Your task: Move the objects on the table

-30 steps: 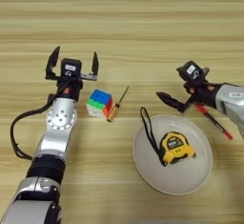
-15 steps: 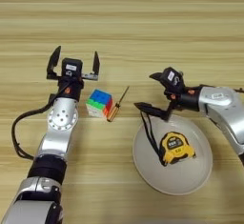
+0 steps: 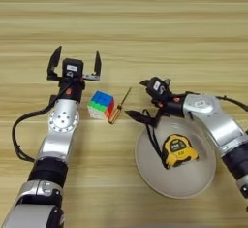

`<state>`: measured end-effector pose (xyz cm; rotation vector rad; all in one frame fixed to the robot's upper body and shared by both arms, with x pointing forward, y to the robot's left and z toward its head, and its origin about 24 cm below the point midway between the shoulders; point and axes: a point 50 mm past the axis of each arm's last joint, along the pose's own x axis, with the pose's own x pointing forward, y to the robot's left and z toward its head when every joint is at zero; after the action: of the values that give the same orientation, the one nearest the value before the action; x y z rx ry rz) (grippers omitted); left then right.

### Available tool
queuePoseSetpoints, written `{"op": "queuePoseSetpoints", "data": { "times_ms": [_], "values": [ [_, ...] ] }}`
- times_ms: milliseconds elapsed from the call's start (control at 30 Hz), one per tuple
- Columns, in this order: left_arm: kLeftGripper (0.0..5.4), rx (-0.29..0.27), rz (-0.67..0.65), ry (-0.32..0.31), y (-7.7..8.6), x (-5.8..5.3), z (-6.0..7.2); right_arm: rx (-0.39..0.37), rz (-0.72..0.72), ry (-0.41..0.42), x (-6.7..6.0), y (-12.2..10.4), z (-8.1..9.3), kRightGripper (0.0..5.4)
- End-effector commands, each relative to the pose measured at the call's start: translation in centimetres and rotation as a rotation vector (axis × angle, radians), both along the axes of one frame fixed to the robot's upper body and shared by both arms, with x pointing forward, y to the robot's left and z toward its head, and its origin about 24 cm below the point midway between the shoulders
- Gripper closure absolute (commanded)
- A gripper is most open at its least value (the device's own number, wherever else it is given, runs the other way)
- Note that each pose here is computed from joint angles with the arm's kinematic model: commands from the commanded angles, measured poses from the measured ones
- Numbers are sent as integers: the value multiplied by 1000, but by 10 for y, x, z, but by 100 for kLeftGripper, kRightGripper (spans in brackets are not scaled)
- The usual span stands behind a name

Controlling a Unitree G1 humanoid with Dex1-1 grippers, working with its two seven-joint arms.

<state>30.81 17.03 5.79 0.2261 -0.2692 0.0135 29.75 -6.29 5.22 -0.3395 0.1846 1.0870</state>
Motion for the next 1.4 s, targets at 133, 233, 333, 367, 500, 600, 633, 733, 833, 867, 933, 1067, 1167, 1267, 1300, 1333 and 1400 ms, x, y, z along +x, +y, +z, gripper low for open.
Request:
{"op": "queuePoseSetpoints", "data": {
  "times_ms": [133, 233, 333, 367, 500, 600, 633, 733, 833, 867, 933, 1067, 1167, 1267, 1300, 1333, 1400],
  "values": [
    [0, -7, 0, -4, -2, -2, 0, -40, 8, -37, 6, 8, -7, 2],
    [0, -10, -5, -2, -2, -3, 0, -28, -9, -43, 8, 7, -7, 2],
    [0, -15, -10, 6, -2, -4, -1, -18, -11, -45, 7, 8, -8, 2],
    [0, -21, -16, 15, -2, -4, -2, -16, -11, -45, 7, 8, -8, 2],
    [0, -77, -64, 100, -7, -7, -11, 1, -11, -55, 7, 12, -4, 2],
    [0, -158, -118, 219, -14, -13, -25, 11, -7, -63, 6, 15, -1, 2],
    [0, -167, -129, 239, -15, -14, -27, 13, -6, -64, 6, 15, 0, 2],
    [0, -197, -159, 320, -20, -18, -35, 18, -4, -71, 6, 16, 3, 2],
    [0, -232, -195, 380, -24, -21, -40, 24, -5, -77, 8, 17, 5, 2],
    [0, -239, -205, 405, -25, -22, -42, 25, -5, -79, 8, 17, 6, 2],
    [0, -233, -215, 453, -27, -24, -47, 29, -5, -84, 8, 17, 8, 2],
    [0, -202, -198, 519, -26, -25, -55, 41, -3, -92, 8, 19, 12, 2],
    [0, -193, -191, 540, -25, -26, -57, 45, -2, -95, 8, 19, 13, 2],
    [0, -185, -186, 564, -24, -27, -60, 48, -2, -98, 8, 20, 15, 2],
    [0, -178, -182, 571, -24, -27, -61, 50, -2, -99, 8, 20, 15, 2],
    [0, -172, -179, 576, -23, -28, -62, 51, -2, -101, 8, 20, 16, 2],
    [0, -163, -173, 580, -22, -29, -63, 54, -3, -102, 8, 20, 17, 2]
  ]
}}
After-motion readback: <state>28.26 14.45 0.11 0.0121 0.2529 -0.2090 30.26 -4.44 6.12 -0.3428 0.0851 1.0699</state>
